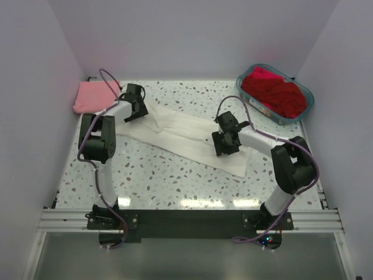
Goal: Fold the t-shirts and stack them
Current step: Fold the tshirt
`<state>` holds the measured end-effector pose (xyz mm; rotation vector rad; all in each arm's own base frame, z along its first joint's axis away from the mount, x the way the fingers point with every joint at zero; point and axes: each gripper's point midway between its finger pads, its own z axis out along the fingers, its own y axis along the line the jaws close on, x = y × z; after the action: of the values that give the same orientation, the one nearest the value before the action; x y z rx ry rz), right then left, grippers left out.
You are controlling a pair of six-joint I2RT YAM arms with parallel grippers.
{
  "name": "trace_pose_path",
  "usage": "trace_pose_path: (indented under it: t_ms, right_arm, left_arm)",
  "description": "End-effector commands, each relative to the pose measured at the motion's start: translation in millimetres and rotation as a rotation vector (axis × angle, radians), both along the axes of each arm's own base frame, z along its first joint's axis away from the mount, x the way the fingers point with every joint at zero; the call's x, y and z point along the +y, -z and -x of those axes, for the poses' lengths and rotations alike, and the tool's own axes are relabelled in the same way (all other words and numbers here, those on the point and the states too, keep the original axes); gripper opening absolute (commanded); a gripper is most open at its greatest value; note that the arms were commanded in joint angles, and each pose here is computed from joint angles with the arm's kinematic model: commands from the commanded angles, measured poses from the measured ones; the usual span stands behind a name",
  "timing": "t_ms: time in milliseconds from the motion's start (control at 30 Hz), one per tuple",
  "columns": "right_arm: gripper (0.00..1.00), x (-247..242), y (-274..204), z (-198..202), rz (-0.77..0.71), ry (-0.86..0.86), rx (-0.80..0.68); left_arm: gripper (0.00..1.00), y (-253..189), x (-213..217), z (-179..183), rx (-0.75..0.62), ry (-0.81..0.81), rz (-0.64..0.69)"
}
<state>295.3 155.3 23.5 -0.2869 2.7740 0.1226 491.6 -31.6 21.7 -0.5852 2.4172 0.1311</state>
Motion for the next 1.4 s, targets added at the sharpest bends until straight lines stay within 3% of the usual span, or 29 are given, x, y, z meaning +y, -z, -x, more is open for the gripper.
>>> trace_pose_path:
  t_ms: [0, 233, 500, 600, 1000, 1167, 1367]
  right_arm:
    - [0.55, 3, -41, -21, -0.021, 0.015, -0.108]
    - [0.47, 36, -40, -31, -0.163, -0.056, -0.065]
    - [0.23, 45, -28, -40, -0.242, -0.063, -0.029]
    - [0.20, 53, -28, -40, -0.284, -0.085, -0.017]
    - [0.18, 22, -4, -72, -0.212, 0.052, -0.031]
    - [0.18, -14, -10, -83, -0.182, 0.170, -0.074]
    - [0.33, -16, -39, -76, -0.180, 0.134, -0.144]
  left_arm:
    - [0.73, -18, -2, -38, -0.099, 0.060, -0.022]
    - [0.87, -95, -7, -49, -0.261, 0.081, -0.001]
    - [0.88, -144, 8, -5, -0.292, 0.014, -0.016]
    - [0.88, -160, 11, 18, -0.308, -0.010, 0.002]
    - [0.89, -119, 11, 95, -0.201, 0.028, 0.026]
    - [0.89, -110, 10, 102, -0.182, 0.013, 0.043]
    - [0.89, -109, 0, 85, -0.189, 0.023, 0.094]
